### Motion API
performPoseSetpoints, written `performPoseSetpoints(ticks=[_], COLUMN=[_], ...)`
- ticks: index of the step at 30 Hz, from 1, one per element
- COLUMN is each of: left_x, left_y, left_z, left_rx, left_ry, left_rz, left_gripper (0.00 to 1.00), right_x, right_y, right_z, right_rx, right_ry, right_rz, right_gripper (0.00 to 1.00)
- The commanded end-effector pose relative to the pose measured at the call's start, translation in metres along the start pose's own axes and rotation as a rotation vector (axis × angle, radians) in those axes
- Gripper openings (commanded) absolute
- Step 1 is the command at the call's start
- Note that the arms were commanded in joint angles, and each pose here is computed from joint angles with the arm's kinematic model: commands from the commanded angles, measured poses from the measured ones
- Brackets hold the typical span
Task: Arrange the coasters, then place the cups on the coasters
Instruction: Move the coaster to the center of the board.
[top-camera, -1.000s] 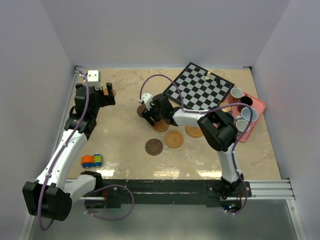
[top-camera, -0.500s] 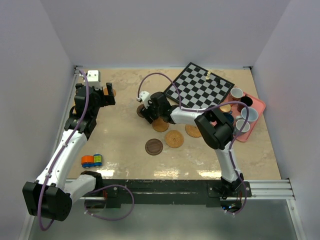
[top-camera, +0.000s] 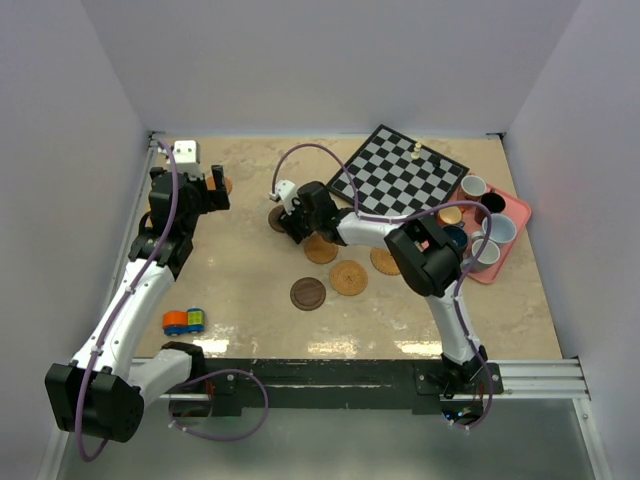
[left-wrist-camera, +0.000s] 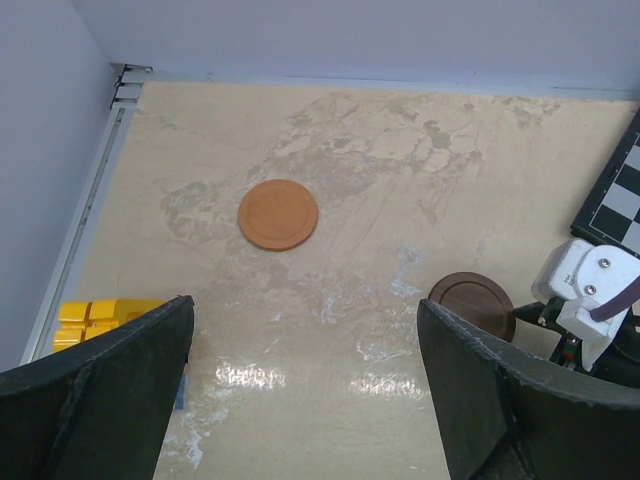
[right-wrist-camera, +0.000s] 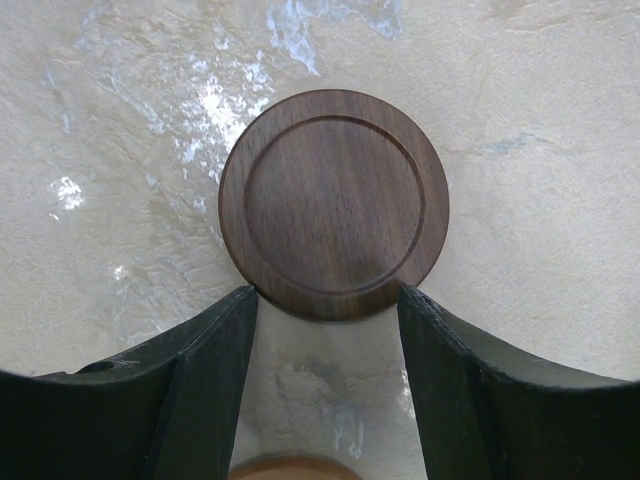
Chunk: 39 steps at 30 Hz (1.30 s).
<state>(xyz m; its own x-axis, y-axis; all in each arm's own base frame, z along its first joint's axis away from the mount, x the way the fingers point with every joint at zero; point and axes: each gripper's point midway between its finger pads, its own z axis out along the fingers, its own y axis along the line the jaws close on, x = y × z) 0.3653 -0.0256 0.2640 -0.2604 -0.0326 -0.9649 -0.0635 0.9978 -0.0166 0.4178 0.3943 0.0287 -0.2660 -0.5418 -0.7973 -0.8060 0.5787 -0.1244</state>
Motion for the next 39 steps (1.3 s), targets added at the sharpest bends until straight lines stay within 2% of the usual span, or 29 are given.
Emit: performPoseSetpoints(ticks=[1,14,18,22,26,30,34,39], left_x=[-0.012,-0.014,-0.014,-0.014,-0.012,0.003,0.032,0.052], left_y=[0.007,0.013,0.015,0.015,0.010,-0.021,-0.063,-0.104], left_z=[-0.003,-0.006,-0.007,-0.006,-0.004,0.008,0.021,0.041], left_rx=[-0.033,-0.067,-0.078,-0.075,-0.043,0.082,0.173,0.240], left_ry=[-0.055,-0.064,-0.066,-0.067,-0.063,-0.005,0.088,0.200], left_rz=[-0.038,-0.042,-0.041,-0.034,-0.006,0.060,0.138,0.166], left_gripper=[0.98,0.98,0.98,0.98,0.97,0.92,0.89,0.78], right_x=[0.001,-0.024,-0.031,-0.042,-0.067,-0.103,-0.139,-0.140], right_y=[0.017,0.044,0.044,0.035,0.028,0.012,-0.031,-0.087], right_z=[0.012,0.029,0.027,0.009,-0.026,-0.080,-0.147,-0.218], right_rx=[-0.030,-0.009,0.012,0.060,0.046,0.034,0.075,0.227], right_ry=[0.013,-0.032,-0.060,-0.100,-0.179,-0.300,-0.429,-0.510], right_rz=[0.012,-0.004,0.068,0.129,0.165,0.244,0.322,0.419], right_gripper=[0.63,0.63,0.63,0.68,0.70,0.72,0.72,0.71])
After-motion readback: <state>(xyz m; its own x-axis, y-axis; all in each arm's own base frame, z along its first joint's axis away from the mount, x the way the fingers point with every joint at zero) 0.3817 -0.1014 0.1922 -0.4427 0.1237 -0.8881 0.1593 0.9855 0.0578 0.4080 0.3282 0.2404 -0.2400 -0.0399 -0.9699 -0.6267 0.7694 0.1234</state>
